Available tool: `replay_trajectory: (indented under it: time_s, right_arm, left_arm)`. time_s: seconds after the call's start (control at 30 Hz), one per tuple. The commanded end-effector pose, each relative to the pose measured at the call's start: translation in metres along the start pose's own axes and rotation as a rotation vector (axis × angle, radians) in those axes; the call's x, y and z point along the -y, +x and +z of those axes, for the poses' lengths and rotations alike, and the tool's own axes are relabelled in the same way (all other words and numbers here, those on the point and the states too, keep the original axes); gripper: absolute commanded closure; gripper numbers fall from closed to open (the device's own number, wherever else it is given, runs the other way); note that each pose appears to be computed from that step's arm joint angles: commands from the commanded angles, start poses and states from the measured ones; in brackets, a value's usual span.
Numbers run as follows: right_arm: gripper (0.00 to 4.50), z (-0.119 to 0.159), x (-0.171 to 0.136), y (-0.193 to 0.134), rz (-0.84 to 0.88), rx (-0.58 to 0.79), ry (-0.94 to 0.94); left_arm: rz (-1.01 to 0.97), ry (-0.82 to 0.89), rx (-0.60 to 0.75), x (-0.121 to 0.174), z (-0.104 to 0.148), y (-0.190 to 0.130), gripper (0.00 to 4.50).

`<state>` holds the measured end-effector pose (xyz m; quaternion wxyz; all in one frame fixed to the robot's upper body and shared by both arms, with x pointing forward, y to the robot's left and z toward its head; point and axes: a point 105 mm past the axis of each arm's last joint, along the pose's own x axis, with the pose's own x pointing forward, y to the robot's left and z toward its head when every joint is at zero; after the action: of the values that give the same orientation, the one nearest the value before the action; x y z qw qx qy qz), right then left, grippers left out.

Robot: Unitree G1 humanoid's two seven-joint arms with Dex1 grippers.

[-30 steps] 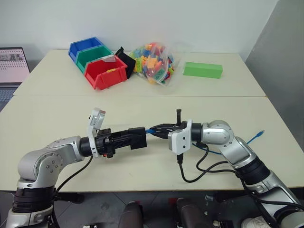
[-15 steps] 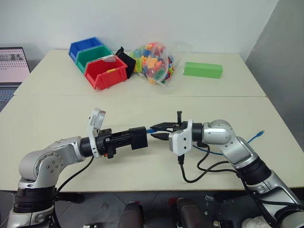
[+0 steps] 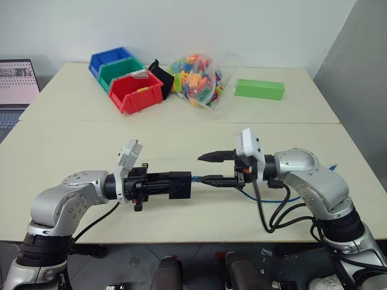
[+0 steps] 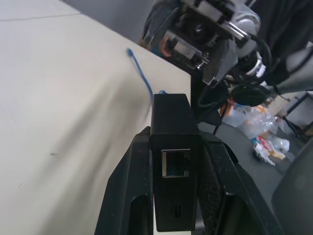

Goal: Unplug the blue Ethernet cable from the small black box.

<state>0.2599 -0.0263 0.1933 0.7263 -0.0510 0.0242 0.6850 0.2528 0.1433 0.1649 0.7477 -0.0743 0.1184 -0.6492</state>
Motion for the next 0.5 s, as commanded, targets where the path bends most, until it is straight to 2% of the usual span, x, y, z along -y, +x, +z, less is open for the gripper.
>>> replay_trajectory:
  time_s: [0.03, 0.5]
  right_arm:
    - [1.93, 0.006, -0.006, -0.002, 0.039, 0.032, 0.119]
    - [1.93, -0.004, -0.001, 0.007, 0.032, 0.034, 0.181]
  left_arm:
    - [-0.030, 0.084, 0.011, 0.004, 0.015, 0.000, 3.71]
    - [-0.024, 0.098, 0.005, 0.005, 0.015, -0.001, 3.71]
